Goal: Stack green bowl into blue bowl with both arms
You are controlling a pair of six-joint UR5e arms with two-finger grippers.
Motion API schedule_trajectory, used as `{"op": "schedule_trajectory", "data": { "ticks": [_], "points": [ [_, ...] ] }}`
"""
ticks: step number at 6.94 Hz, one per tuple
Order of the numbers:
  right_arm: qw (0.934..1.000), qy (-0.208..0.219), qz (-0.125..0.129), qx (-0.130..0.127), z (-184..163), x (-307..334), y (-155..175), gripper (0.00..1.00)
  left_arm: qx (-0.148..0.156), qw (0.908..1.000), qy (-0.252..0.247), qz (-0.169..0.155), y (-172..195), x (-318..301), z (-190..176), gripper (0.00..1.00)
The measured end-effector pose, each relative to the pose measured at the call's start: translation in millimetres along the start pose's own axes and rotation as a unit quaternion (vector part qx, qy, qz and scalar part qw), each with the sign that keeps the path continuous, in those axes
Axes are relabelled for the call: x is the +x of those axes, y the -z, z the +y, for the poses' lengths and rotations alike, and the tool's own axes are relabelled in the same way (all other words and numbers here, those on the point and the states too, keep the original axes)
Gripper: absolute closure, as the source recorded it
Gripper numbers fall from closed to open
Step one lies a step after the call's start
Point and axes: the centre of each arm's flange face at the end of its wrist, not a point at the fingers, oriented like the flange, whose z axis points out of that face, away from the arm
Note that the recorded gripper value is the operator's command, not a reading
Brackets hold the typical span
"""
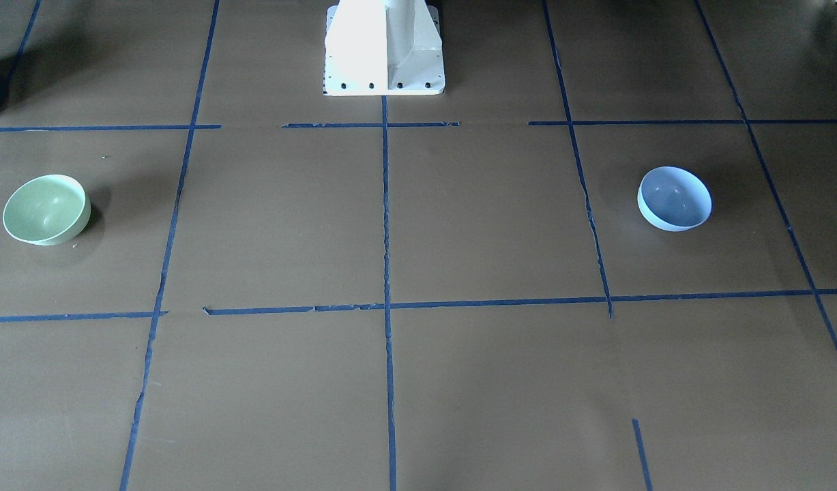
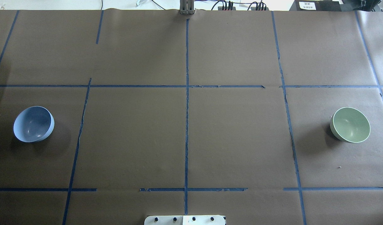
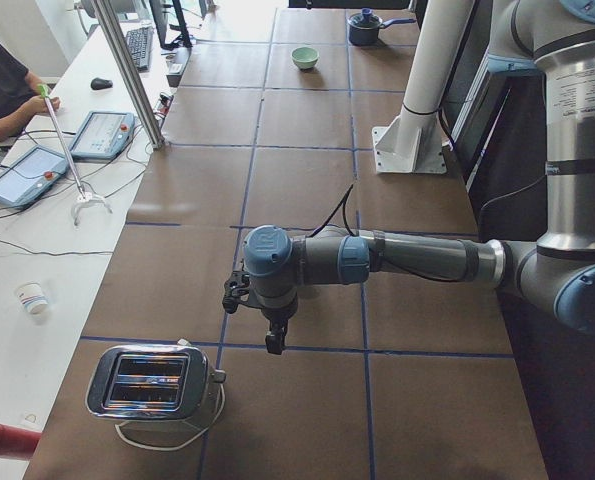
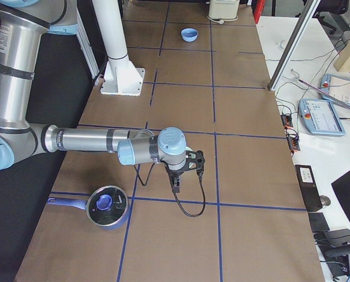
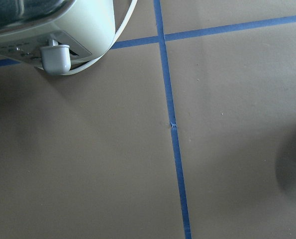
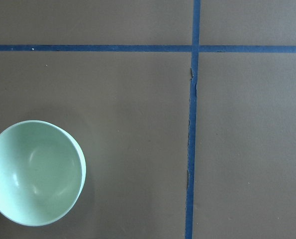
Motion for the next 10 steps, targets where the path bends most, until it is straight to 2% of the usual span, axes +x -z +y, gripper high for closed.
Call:
{"op": "schedule_trajectory", "data": {
  "ticks": [4, 10],
  "points": [
    [1.0, 0.0, 0.0, 0.0, 1.4, 0.0, -0.3, 0.0, 0.001, 1.0, 0.008, 0.001, 0.3, 0.9, 1.8, 0.0],
    [0.9999, 0.002, -0.01, 0.001, 1.2, -3.2, 0.8, 0.0, 0.019, 0.9998, -0.007, 0.001, 17.9, 18.8, -2.2, 0.0]
  ]
}}
